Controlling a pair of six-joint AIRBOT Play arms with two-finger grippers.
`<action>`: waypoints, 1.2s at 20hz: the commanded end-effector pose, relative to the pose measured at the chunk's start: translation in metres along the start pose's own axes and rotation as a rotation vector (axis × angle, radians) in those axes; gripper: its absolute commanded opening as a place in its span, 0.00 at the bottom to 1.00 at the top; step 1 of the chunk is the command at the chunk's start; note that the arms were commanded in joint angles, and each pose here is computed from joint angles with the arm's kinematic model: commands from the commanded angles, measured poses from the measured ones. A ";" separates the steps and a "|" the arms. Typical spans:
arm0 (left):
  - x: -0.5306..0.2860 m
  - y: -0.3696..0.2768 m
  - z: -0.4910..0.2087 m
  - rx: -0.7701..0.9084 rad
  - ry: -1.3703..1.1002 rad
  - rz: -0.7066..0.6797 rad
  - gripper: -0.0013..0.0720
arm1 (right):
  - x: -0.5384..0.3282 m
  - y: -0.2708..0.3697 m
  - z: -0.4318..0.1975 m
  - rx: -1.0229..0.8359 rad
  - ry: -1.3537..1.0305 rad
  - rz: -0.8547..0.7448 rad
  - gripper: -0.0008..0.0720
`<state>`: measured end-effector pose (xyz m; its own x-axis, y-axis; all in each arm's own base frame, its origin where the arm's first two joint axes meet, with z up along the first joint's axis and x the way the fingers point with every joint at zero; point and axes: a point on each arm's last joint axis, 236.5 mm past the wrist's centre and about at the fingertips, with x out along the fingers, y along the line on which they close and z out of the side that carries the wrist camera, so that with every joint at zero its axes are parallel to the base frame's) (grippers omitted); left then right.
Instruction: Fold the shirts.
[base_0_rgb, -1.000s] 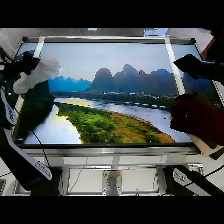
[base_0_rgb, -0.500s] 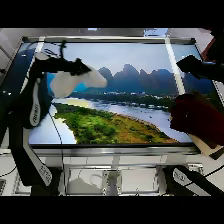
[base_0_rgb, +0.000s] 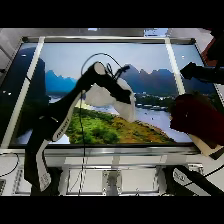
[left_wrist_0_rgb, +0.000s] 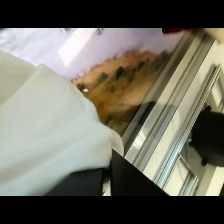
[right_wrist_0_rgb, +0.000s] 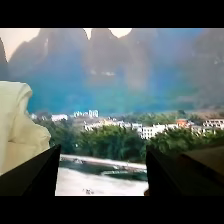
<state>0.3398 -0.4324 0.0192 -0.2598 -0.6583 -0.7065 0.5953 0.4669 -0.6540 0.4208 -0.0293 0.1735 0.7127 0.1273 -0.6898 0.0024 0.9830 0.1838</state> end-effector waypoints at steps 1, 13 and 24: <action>0.023 -0.024 0.001 0.066 0.008 0.050 0.78 | 0.004 -0.002 -0.027 -0.061 0.099 0.002 0.85; -0.227 0.211 0.013 -0.523 -0.470 0.559 0.99 | 0.057 0.035 -0.121 0.099 0.265 0.219 0.85; -0.132 0.274 -0.030 -0.305 -0.184 0.384 0.99 | 0.061 0.066 -0.128 0.194 0.272 0.327 0.85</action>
<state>0.5205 -0.1845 -0.0587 0.1435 -0.4159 -0.8980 0.2882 0.8857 -0.3641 0.3731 0.0482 0.0498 0.4860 0.4492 -0.7497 -0.0306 0.8661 0.4990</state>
